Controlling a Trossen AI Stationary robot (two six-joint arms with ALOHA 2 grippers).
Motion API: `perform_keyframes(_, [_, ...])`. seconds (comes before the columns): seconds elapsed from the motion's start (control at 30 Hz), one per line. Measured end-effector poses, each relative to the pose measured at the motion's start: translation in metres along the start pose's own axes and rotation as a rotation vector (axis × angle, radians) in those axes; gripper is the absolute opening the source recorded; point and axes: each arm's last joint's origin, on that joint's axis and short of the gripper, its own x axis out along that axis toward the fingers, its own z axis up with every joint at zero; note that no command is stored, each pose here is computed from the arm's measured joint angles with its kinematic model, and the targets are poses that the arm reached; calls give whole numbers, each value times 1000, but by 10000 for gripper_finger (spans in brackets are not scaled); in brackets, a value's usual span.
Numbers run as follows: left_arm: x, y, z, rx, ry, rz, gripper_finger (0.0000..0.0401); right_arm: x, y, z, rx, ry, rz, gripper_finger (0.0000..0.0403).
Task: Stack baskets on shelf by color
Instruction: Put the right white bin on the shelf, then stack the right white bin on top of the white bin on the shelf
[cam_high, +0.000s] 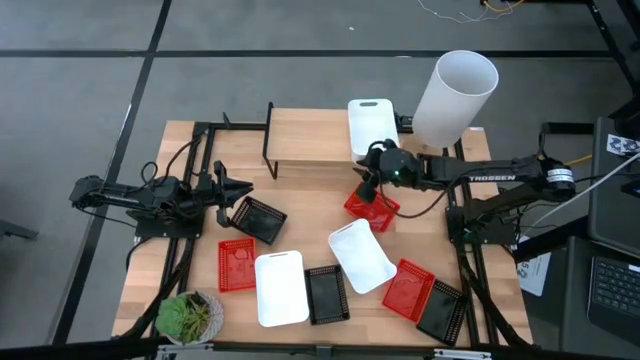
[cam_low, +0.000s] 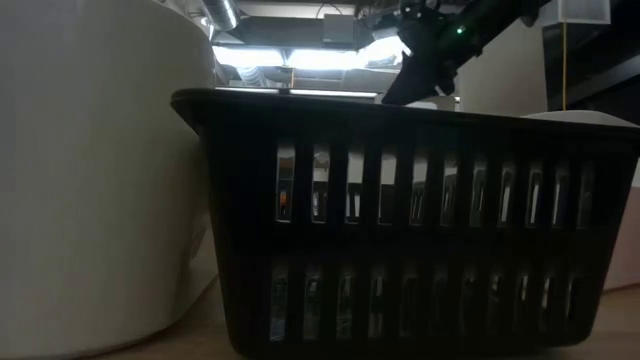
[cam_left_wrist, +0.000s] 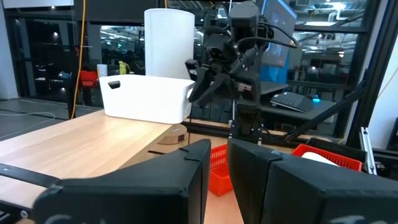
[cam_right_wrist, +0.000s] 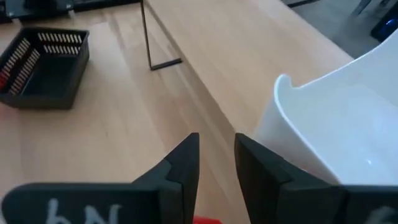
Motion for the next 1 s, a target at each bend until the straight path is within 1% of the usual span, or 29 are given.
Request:
perform_keyframes(0.37, [0, 0, 0, 1, 2, 0, 46, 0, -4, 5, 19, -63, -145, 101])
perform_keyframes(0.5, [0, 0, 0, 1, 2, 0, 46, 0, -4, 7, 37, -89, -168, 101])
perform_keyframes(0.63, [0, 0, 0, 1, 3, 0, 46, -1, -3, 12, 47, -137, -154, 101])
perform_keyframes(0.7, [0, 0, 0, -1, 2, 0, 46, -6, 0, 18, 31, -170, -63, 101])
perform_keyframes(0.77, [0, 0, 0, -7, 2, 0, 46, -19, 6, 30, 11, -202, 83, 101])
perform_keyframes(0.83, [0, 0, 0, -9, 2, 0, 46, -38, 10, 41, -16, -212, 249, 101])
perform_keyframes(0.9, [0, 0, 0, -8, 2, 0, 46, -58, 12, 46, -57, -148, 400, 101])
perform_keyframes(0.97, [0, 0, 0, -7, 2, 0, 46, -74, 12, 41, -69, -24, 491, 101])
perform_keyframes(1.0, [0, 0, 0, -7, 2, 0, 46, -80, 12, 37, -69, 50, 516, 101])
